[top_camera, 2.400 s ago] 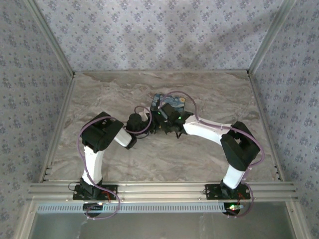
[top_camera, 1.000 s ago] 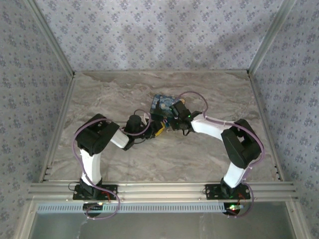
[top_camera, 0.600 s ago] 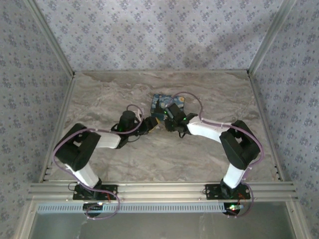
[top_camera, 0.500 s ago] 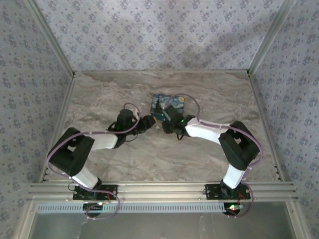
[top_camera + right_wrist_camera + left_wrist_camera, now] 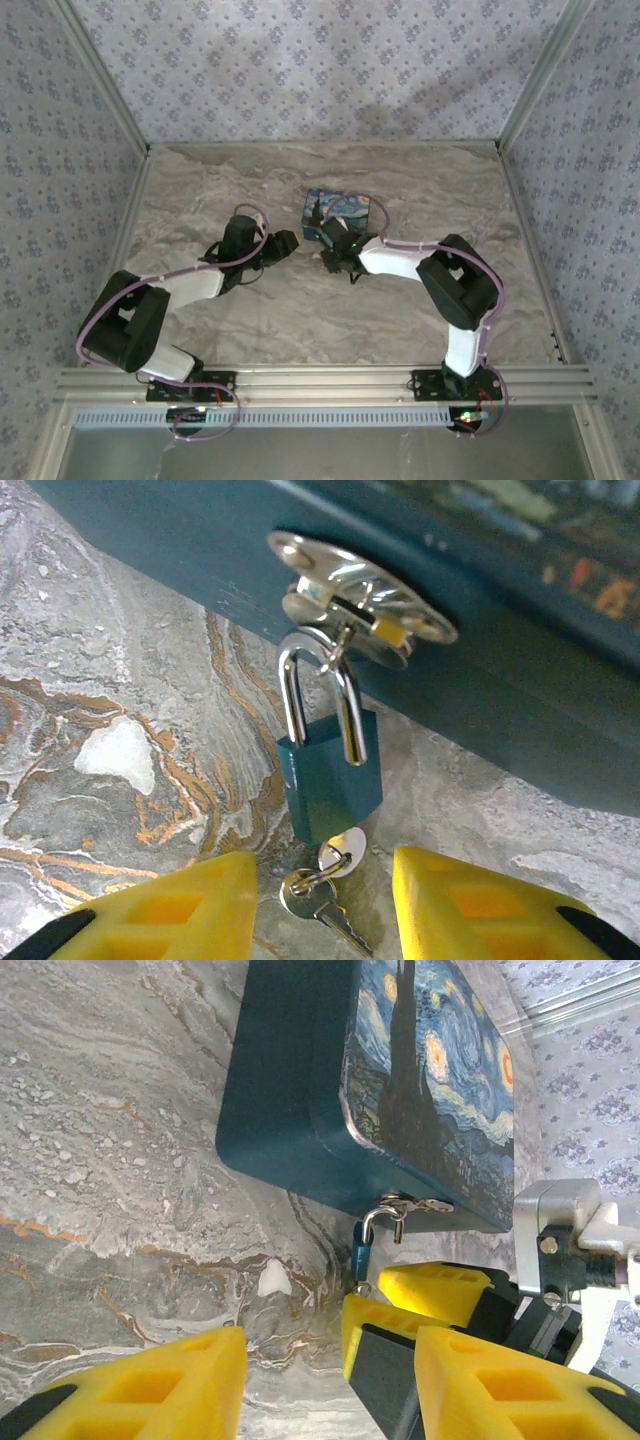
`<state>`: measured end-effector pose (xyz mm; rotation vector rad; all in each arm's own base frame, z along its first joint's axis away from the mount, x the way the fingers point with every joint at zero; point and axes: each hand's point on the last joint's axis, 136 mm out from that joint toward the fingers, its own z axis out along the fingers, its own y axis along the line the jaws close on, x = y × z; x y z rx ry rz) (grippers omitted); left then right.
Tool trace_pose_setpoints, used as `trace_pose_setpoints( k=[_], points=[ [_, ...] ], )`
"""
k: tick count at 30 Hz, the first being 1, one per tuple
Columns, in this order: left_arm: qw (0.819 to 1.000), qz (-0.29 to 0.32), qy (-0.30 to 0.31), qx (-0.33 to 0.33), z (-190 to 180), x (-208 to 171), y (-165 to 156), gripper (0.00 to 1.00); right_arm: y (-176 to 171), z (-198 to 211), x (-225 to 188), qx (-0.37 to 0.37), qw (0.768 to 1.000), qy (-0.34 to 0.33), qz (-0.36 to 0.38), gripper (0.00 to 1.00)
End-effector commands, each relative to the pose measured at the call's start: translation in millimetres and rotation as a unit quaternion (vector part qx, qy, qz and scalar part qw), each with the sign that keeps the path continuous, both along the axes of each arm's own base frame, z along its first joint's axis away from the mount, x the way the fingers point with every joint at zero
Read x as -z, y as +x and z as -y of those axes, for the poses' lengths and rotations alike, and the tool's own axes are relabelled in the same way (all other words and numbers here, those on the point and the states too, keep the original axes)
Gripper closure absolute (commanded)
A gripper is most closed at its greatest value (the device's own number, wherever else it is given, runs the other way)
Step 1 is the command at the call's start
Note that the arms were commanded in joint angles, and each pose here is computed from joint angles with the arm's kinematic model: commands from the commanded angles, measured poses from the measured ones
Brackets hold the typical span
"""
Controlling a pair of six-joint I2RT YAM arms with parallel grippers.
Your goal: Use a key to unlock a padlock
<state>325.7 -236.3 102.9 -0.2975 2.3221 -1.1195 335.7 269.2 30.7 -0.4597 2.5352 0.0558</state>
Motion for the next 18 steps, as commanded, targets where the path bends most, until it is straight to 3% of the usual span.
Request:
trace_pose_setpoints(
  k=[1,18],
  points=[
    [1.000,0.015,0.006,0.001,-2,-8,2,0.53,3,-3,0,0.013,1.000,-0.004,0.001,0.58],
    [1.000,0.020,0.004,-0.001,-4,-12,5,0.52,-6,13,14,0.036,0.999,-0.026,-0.021,0.84]
  ],
)
